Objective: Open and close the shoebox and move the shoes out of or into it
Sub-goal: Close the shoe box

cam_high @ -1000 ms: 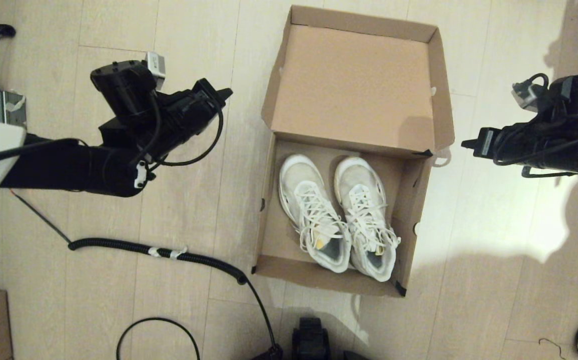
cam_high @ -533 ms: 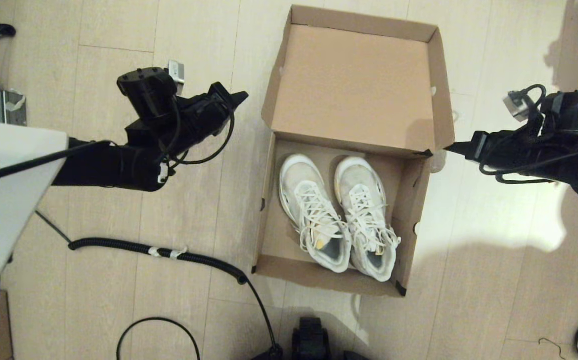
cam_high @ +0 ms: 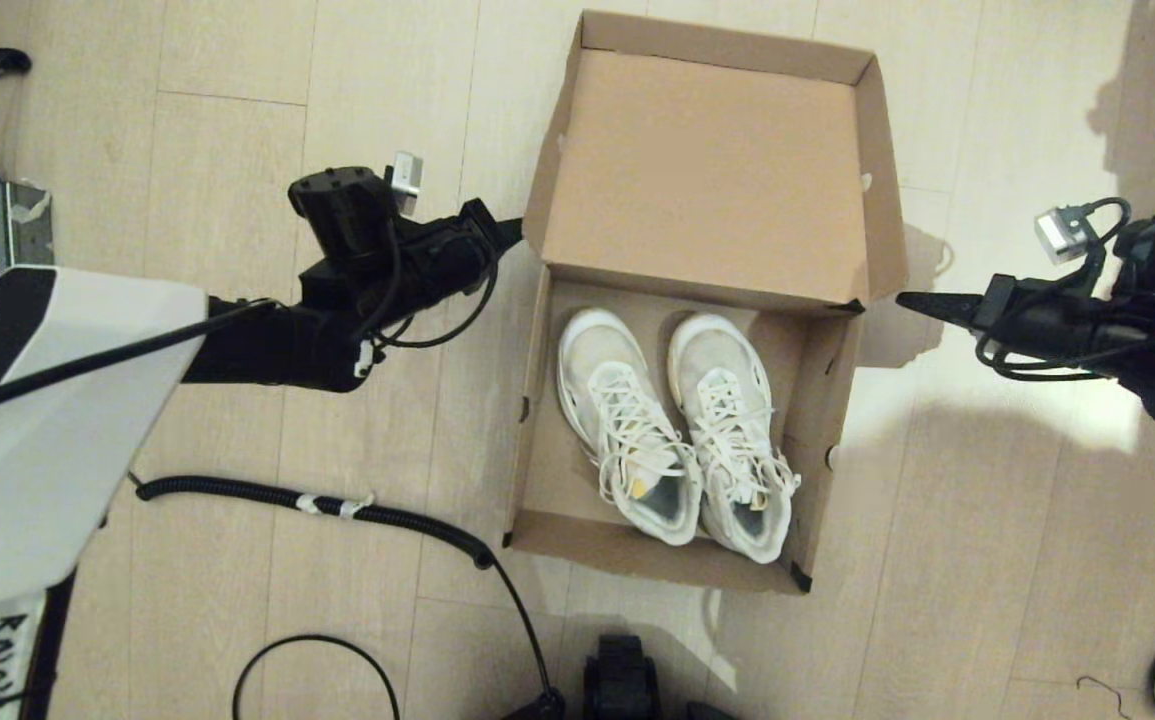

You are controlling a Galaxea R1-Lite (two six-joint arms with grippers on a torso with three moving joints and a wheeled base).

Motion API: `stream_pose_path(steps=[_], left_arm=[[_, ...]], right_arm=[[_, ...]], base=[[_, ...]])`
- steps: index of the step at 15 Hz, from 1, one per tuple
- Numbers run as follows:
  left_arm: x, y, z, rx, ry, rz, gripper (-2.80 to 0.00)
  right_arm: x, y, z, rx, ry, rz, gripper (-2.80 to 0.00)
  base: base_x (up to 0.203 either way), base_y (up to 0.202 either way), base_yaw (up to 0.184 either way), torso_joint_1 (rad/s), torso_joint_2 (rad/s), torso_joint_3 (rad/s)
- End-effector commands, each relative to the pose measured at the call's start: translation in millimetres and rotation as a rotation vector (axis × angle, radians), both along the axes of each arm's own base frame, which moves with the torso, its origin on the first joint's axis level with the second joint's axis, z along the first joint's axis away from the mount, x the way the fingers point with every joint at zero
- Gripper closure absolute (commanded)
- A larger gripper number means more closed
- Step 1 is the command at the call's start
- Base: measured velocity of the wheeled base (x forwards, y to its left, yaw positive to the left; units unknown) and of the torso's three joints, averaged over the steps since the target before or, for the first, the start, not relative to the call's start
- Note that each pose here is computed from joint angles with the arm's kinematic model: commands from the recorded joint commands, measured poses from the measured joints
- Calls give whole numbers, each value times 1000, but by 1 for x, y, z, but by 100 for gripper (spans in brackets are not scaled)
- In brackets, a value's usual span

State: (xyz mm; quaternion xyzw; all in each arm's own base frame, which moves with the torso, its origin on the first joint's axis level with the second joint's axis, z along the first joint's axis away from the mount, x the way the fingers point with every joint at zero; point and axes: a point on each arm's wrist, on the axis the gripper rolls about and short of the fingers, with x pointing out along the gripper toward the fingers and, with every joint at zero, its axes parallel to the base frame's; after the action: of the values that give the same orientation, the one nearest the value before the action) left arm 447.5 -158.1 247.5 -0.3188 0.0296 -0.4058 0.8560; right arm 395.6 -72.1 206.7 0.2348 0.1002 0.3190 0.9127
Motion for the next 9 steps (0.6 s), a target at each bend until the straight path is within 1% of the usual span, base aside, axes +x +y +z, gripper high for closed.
stream_pose_path(steps=[1,2,4,6,8,9], left_arm=[[5,-5,-6,1,4,-22,0],[6,-7,-6,-1,2,-30,0],[10,-8,-6,-9,22,-34,0],[11,-9,-3,-25,25,-40,0],[10,-9,-2,-26,27,-53,0],[10,-8,-2,-24,30,-59,0]], right_arm=[[11,5,-17,11,28,23,0],[15,9,-20,20,28,35,0],[21,21,-23,58,42,61,0],[28,31,-19,111,40,84,0],[33,36,-12,178,27,100,0],[36,38,-11,196,19,100,0]], base=[[0,0,0,0,0,0],[0,0,0,0,0,0],[0,0,0,0,0,0],[0,0,0,0,0,0],[0,0,0,0,0,0],[0,0,0,0,0,0]])
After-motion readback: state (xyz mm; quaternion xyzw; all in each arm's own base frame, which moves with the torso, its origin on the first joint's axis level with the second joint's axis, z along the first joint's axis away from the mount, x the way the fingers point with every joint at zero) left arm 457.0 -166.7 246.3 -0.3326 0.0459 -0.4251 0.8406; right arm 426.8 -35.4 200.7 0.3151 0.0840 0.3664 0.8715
